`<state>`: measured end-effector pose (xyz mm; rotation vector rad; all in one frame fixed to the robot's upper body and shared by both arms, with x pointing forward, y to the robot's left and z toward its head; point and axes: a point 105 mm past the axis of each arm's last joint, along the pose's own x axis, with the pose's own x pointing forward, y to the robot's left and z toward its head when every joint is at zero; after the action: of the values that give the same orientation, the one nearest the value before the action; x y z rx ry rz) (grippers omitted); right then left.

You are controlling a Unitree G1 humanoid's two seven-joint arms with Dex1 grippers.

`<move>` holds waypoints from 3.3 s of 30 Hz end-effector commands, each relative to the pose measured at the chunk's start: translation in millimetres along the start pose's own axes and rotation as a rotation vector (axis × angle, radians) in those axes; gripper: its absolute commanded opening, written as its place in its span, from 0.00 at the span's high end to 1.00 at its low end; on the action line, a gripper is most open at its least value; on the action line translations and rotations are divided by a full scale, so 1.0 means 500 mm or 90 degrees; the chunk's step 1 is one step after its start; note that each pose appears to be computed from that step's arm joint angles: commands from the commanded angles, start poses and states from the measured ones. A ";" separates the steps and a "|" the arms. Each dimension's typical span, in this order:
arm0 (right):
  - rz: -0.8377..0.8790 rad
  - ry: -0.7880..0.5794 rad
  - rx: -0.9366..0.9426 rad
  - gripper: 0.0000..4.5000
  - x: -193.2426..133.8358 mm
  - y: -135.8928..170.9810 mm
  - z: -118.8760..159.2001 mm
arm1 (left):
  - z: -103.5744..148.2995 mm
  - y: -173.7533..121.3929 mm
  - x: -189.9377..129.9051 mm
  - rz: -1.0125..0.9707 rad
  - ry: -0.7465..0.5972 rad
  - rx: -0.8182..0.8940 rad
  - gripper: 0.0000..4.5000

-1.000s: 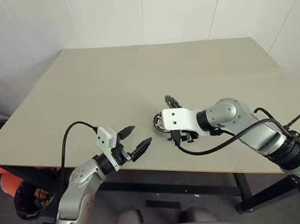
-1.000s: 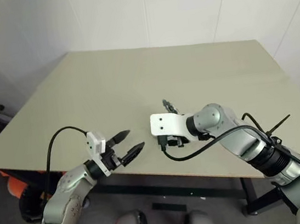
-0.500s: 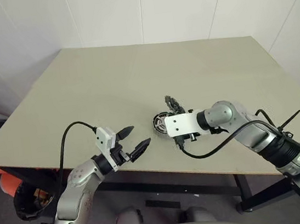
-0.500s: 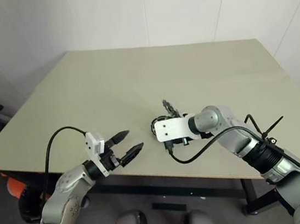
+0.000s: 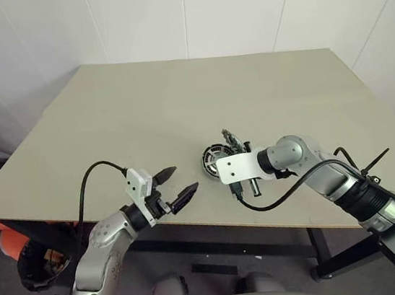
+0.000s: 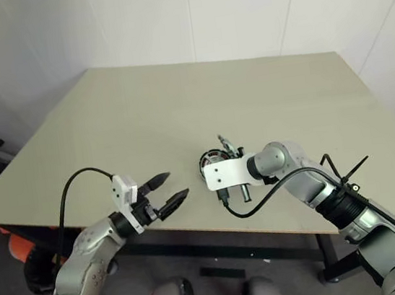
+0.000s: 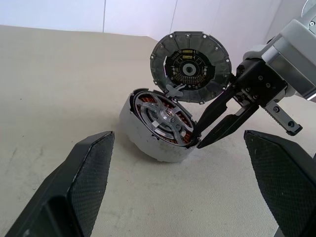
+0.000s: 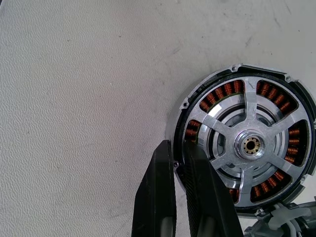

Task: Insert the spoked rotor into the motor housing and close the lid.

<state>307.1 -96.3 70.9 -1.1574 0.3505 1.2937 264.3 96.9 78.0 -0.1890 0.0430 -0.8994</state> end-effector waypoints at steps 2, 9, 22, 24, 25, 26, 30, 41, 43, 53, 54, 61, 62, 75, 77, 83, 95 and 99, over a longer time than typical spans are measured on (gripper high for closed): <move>-0.038 0.009 0.047 1.00 -0.023 -0.022 -0.001 | 0.021 -0.003 0.002 -0.007 -0.024 0.021 0.00; -0.032 0.003 0.290 1.00 -0.063 0.004 0.036 | 0.023 0.001 0.005 -0.006 -0.024 0.018 0.00; -0.043 0.007 0.514 1.00 -0.065 0.014 0.077 | 0.024 0.002 0.014 -0.016 -0.024 0.013 0.00; -0.050 0.000 0.523 1.00 -0.057 0.009 0.077 | 0.026 0.002 0.015 -0.016 -0.024 0.013 0.00; -0.060 0.001 0.523 0.92 -0.052 0.004 0.075 | 0.027 0.003 0.015 -0.016 -0.024 0.014 0.00; -0.068 0.000 0.522 0.85 -0.047 0.000 0.074 | 0.028 0.003 0.015 -0.015 -0.025 0.015 0.00; -0.085 -0.013 0.483 0.61 -0.036 -0.012 0.087 | 0.033 0.001 0.013 -0.014 -0.025 0.017 0.00; -0.085 -0.201 0.436 0.56 -0.073 -0.068 0.196 | 0.039 -0.003 0.016 -0.016 -0.024 0.018 0.00; -0.069 -0.251 0.451 0.56 -0.089 -0.076 0.221 | 0.039 -0.001 0.018 -0.017 -0.023 0.018 0.00; -0.326 -0.250 0.382 0.68 -0.153 -0.202 0.189 | 0.036 0.004 0.016 -0.020 -0.021 0.017 0.00; -0.362 -0.207 0.358 0.76 -0.156 -0.209 0.160 | 0.036 0.005 0.016 -0.019 -0.020 0.017 0.00; -0.409 0.040 0.233 0.99 -0.187 -0.179 -0.025 | 0.037 0.003 0.018 -0.022 -0.019 0.021 0.00; -0.395 0.065 0.220 0.99 -0.191 -0.167 -0.043 | 0.037 0.002 0.018 -0.023 -0.019 0.022 0.00; -0.197 0.020 0.311 0.99 -0.186 -0.013 -0.056 | 0.034 0.003 0.015 -0.043 -0.007 0.031 0.00; -0.217 -0.003 0.333 0.99 -0.181 -0.015 -0.050 | 0.034 0.005 0.016 -0.047 -0.005 0.032 0.00; -0.245 -0.053 0.374 0.99 -0.164 -0.019 -0.025 | 0.032 0.005 0.015 -0.054 -0.001 0.036 0.00; -0.246 -0.137 0.444 0.99 -0.126 -0.023 0.023 | 0.034 0.013 0.017 -0.037 -0.015 0.039 0.00; -0.236 -0.141 0.460 0.99 -0.119 -0.012 0.025 | 0.036 0.013 0.019 -0.041 -0.015 0.037 0.00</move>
<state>291.6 -124.5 112.7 -0.4340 0.4264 0.8274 274.0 96.1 81.7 -0.1683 0.0445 -0.9571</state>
